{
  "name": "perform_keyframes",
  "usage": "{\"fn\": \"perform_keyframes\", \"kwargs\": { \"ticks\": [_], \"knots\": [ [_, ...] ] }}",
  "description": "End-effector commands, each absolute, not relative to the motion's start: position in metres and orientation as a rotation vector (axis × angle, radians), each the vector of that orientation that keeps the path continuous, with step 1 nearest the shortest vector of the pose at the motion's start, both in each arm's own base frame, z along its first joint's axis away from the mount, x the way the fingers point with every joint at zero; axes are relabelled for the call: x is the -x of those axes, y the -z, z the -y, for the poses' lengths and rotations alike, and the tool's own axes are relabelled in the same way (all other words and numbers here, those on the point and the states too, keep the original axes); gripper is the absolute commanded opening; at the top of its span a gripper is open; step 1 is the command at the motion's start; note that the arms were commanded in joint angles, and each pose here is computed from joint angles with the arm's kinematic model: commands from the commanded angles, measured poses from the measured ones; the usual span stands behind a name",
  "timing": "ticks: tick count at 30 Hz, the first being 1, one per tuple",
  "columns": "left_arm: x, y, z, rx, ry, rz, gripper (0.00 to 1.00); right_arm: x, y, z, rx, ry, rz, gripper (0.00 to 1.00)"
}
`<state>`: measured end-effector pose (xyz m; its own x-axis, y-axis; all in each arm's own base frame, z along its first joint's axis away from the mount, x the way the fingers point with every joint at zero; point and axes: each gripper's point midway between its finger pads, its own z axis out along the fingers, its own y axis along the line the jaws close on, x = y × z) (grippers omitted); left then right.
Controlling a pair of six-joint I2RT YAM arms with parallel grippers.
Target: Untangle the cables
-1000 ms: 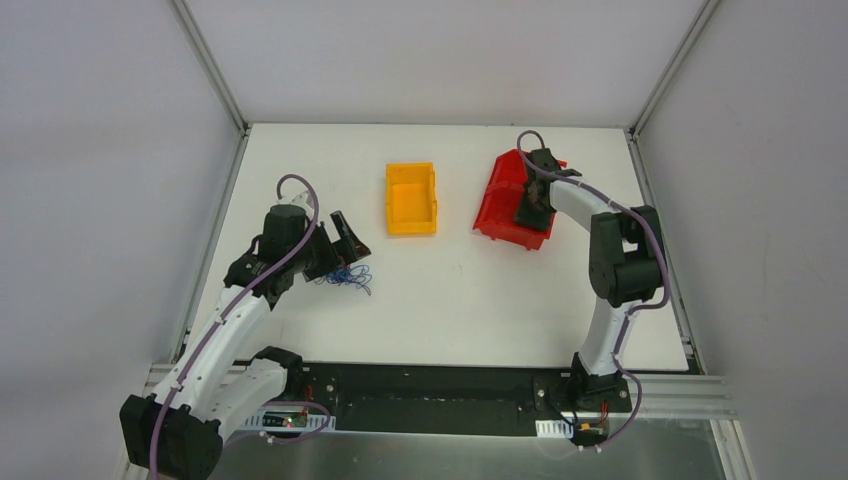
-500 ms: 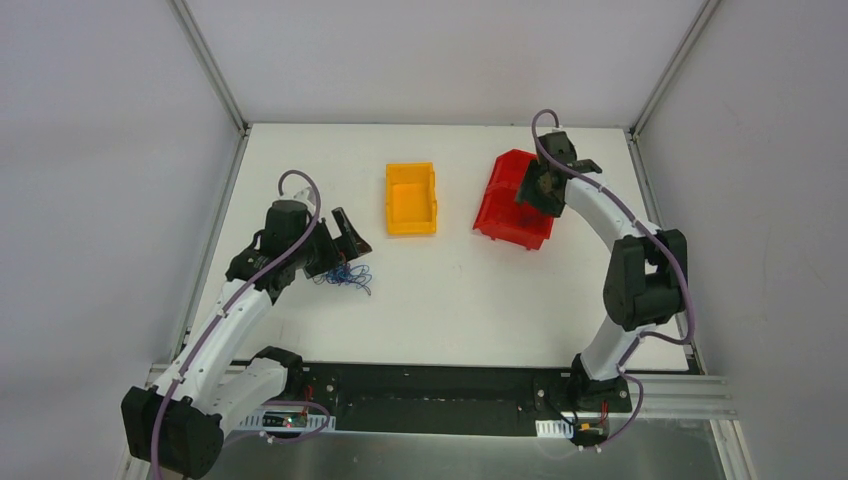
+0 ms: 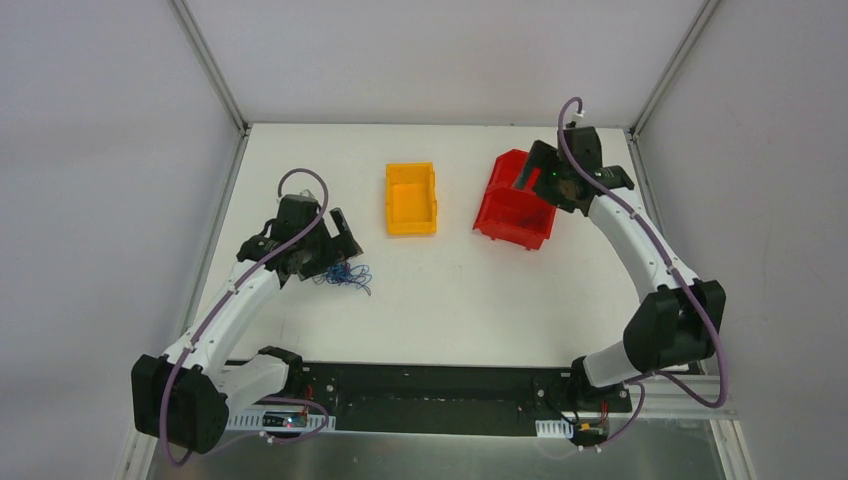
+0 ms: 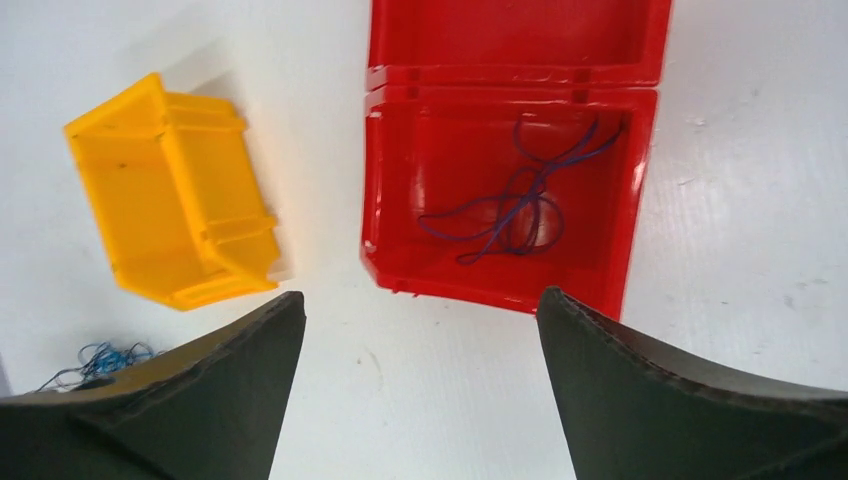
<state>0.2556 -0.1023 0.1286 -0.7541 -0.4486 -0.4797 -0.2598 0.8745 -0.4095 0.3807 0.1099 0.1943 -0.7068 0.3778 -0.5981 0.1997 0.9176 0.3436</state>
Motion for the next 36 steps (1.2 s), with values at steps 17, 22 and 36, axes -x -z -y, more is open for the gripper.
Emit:
{"fn": "perform_keyframes", "kwargs": {
  "ticks": [17,22,36],
  "knots": [
    [-0.293,-0.066,0.038,0.963,0.085,-2.430,0.77,-0.276,-0.160,-0.248,0.074,-0.781,-2.506,0.82],
    [-0.306,-0.053,0.071,0.896,0.291,-2.545,0.53,-0.265,-0.154,-0.255,0.104,-0.784,-2.514,0.81],
    [-0.269,-0.134,0.210,0.096,0.964,-2.428,0.00,-0.232,-0.148,-0.297,0.324,-1.131,-2.373,0.68]
  ]
}}
